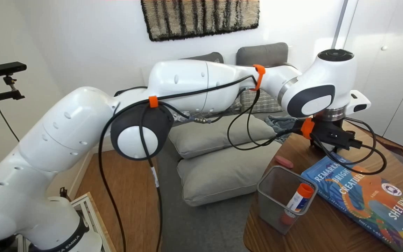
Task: Put the eyeglass case in the penholder
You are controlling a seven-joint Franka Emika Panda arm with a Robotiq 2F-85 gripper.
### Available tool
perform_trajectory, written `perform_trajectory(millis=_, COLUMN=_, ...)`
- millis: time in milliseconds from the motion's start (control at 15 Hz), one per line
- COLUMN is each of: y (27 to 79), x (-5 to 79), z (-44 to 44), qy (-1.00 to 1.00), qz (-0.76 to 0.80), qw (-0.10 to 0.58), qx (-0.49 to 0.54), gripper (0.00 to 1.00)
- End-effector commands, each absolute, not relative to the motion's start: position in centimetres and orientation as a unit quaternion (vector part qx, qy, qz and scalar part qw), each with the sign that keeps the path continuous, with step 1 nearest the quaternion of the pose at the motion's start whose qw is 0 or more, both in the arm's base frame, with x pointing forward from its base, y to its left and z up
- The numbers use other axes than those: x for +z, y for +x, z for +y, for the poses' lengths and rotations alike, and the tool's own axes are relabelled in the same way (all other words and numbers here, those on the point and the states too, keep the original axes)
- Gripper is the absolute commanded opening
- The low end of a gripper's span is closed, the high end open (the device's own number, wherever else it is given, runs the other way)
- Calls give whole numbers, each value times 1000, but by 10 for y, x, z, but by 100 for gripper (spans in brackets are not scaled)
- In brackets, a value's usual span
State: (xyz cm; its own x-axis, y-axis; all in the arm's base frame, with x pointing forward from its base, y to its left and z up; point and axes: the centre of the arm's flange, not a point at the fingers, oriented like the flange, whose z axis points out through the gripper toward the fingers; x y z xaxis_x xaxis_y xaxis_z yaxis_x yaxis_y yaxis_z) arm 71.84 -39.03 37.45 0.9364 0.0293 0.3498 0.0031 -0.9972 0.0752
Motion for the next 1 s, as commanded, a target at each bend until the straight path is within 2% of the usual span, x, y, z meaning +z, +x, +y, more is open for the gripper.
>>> perform_trajectory(millis=0, y=732, x=384, z=-403, qy=981, qz=8, qw=5, qx=195, gripper=45)
perform_trajectory(millis=267, y=718, x=404, z=-399, qy=985, qz=9, qw=-5, qx=173, gripper=45)
perform_trajectory(millis=667, y=674, x=490, z=-383, qy=978, qz=38, qw=41, qx=202, gripper=45)
perform_trajectory(millis=933, y=637, x=540, z=-374, qy=977, qz=101, qw=55, qx=178, gripper=45)
